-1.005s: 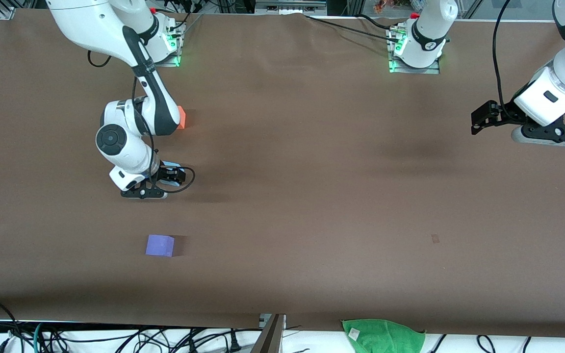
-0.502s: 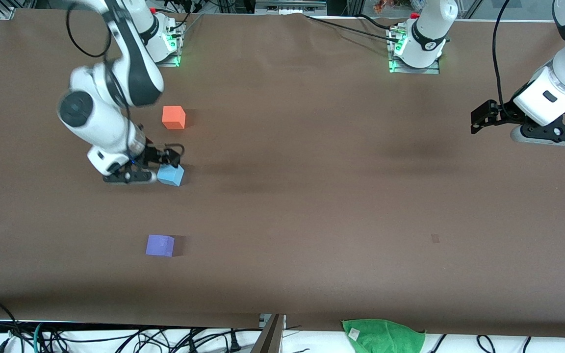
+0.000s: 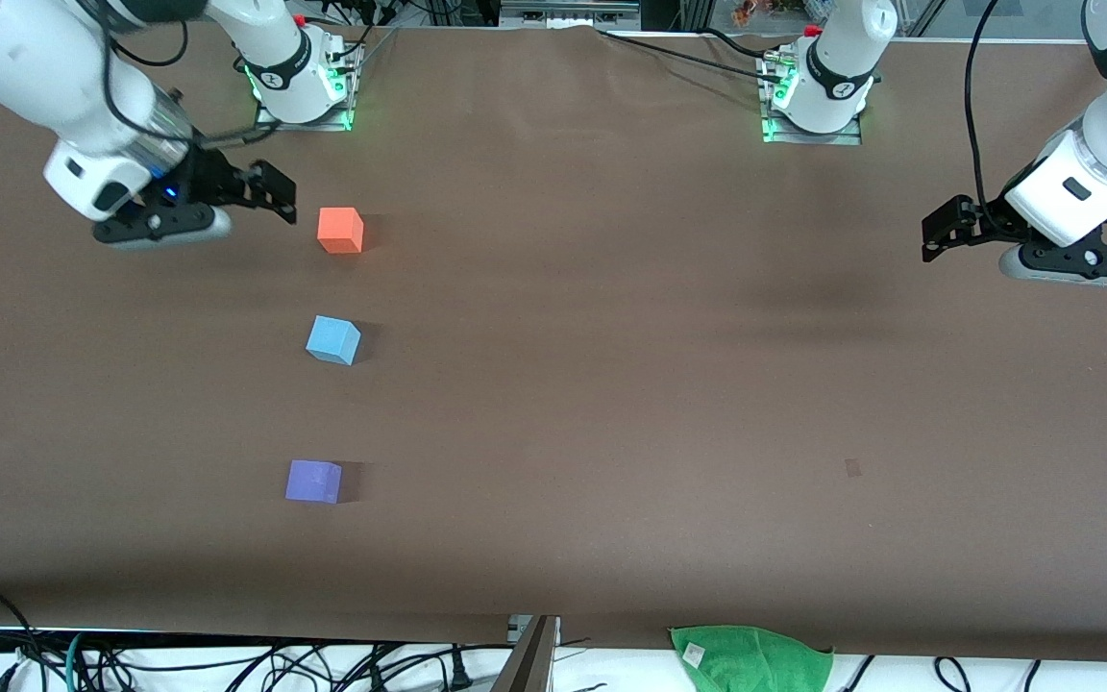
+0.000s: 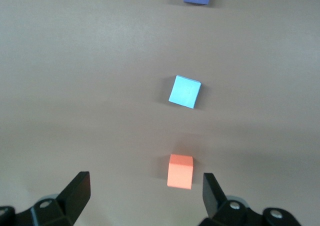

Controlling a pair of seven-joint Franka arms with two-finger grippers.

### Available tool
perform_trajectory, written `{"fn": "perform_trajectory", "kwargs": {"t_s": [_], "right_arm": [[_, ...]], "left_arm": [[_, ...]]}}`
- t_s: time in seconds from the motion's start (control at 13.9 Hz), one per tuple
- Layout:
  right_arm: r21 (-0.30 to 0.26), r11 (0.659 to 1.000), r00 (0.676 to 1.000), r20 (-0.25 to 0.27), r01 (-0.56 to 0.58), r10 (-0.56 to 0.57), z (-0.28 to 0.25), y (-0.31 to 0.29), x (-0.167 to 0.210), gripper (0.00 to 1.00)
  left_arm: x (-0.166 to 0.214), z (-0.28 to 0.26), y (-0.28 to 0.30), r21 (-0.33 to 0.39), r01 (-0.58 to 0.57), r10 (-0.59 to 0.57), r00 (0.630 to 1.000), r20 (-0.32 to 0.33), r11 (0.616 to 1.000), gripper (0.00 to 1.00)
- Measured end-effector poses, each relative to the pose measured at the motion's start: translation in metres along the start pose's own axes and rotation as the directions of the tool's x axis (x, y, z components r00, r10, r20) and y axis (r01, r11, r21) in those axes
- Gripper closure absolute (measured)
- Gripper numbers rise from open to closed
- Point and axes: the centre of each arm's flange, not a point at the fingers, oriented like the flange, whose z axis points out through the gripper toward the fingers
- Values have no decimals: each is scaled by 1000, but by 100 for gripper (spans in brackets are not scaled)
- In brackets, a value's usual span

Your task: Place blue block between orange and purple blocks

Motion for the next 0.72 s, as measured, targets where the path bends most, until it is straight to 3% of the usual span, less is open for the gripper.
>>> {"fn": "perform_trajectory", "kwargs": {"t_s": [0.29, 0.72], "right_arm": [[-35, 999, 1000, -25, 12, -13, -38, 5, 3, 0], [-44, 999, 999, -34, -5, 4, -44, 17, 14, 0]], "left_arm": [[0, 0, 0, 0, -1, 1, 1000, 0, 1000, 0], [0, -1, 2, 0, -3, 3, 1000, -1, 1000, 0]]}}
